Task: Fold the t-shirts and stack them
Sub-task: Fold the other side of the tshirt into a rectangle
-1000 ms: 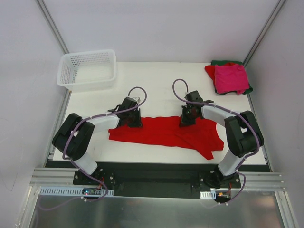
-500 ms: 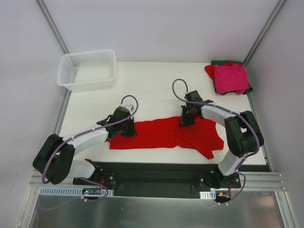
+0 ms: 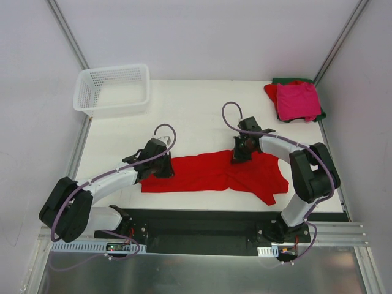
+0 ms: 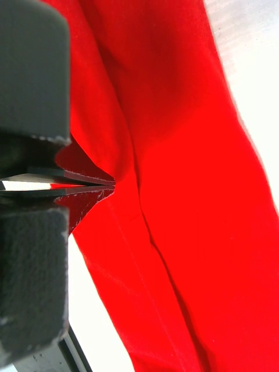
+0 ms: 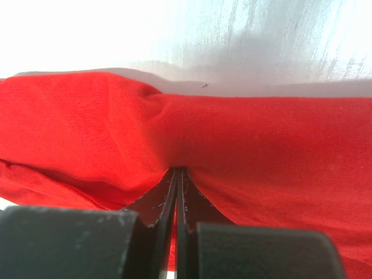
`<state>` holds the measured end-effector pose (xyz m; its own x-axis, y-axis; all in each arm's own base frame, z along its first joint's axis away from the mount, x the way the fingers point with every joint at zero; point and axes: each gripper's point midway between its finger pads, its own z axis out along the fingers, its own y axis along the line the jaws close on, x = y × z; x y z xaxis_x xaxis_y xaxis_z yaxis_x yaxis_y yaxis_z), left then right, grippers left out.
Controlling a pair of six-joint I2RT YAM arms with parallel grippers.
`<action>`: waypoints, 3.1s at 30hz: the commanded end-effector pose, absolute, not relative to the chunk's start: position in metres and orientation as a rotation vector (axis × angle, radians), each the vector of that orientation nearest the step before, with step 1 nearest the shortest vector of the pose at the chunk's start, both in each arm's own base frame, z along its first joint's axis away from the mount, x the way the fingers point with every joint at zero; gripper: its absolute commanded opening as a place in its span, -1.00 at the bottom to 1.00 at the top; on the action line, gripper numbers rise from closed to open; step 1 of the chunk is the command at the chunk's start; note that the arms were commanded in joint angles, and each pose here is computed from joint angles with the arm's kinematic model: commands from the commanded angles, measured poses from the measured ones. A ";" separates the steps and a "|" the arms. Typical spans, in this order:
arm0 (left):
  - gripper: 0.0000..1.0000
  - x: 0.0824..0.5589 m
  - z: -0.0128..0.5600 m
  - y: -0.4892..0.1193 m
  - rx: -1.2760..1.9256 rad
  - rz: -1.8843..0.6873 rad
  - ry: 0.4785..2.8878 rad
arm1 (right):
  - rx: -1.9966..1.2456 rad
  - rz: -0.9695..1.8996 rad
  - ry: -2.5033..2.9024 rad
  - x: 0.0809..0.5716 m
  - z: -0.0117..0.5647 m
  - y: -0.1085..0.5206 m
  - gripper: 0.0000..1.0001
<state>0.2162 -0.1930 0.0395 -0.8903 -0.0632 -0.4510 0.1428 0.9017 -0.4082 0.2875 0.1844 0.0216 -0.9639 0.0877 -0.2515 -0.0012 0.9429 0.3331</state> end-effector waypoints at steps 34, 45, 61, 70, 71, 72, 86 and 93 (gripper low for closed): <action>-1.00 0.239 0.056 -0.217 0.112 -0.682 2.538 | 0.040 0.466 2.833 0.292 0.021 0.188 -0.98; -1.00 0.251 0.051 -0.225 0.123 -0.683 2.542 | 0.038 0.464 2.834 0.292 0.022 0.187 -0.98; -1.00 0.240 0.033 -0.229 0.130 -0.728 2.596 | 0.040 0.459 2.838 0.292 0.020 0.187 -0.98; -1.00 0.222 0.026 -0.229 0.148 -0.776 2.642 | 0.040 0.459 2.838 0.294 0.020 0.188 -0.98; -1.00 0.221 0.025 -0.228 0.149 -0.777 2.649 | 0.037 0.462 2.840 0.293 0.020 0.189 -0.98; -1.00 0.219 0.026 -0.229 0.153 -0.786 2.650 | 0.039 0.460 2.838 0.294 0.020 0.188 -0.98; -1.00 0.201 0.050 -0.227 0.190 -0.845 2.663 | 0.043 0.466 2.846 0.294 0.016 0.190 -0.98; -1.00 0.188 0.052 -0.221 0.205 -0.850 2.689 | 0.041 0.467 2.847 0.293 0.015 0.190 -0.98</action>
<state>0.2009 -0.2218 0.0456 -0.9366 0.0074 -0.3504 0.2028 0.8269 -0.5245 0.2908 0.1883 0.0195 -0.9661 0.0814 -0.2448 -0.0050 0.9429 0.3330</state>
